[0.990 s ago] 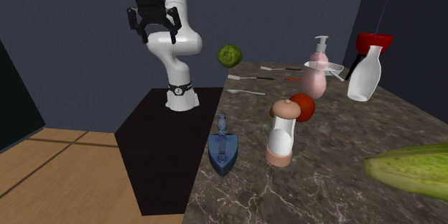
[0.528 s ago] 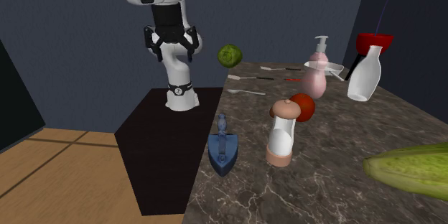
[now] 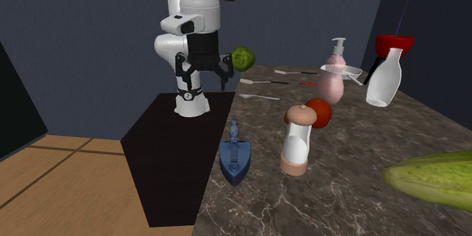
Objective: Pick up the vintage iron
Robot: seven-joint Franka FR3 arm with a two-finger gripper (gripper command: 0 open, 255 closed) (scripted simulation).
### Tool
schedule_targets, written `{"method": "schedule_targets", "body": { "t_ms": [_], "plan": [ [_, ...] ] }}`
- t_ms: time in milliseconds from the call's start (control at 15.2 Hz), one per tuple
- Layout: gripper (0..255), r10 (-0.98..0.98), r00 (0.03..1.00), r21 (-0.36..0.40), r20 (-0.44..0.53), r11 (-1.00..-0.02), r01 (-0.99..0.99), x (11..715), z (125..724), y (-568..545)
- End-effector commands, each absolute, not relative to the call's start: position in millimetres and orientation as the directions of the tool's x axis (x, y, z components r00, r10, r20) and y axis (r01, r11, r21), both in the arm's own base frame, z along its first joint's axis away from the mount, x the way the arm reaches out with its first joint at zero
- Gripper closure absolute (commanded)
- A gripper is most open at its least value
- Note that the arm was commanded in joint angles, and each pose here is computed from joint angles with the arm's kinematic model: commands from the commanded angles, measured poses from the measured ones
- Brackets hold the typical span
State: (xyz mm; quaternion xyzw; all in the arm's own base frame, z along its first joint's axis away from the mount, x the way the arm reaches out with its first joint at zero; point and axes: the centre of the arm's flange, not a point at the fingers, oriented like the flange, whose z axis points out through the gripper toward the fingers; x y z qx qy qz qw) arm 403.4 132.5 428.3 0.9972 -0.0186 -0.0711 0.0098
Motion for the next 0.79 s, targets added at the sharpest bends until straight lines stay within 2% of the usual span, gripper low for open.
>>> {"method": "schedule_targets", "body": {
  "t_ms": [0, 396, 726],
  "plan": [
    [0, -0.027, 0.991, 0.024, -0.132, -0.999, -0.024, 415.5, 413.7, 151.0],
    [0, 0.006, 0.994, 0.033, -0.109, -0.999, 0.01, 452.9, 371.0, 205.3],
    [0, 0.009, 0.994, 0.034, -0.107, -0.999, 0.013, 456.1, 346.1, 210.2]
  ]
}}
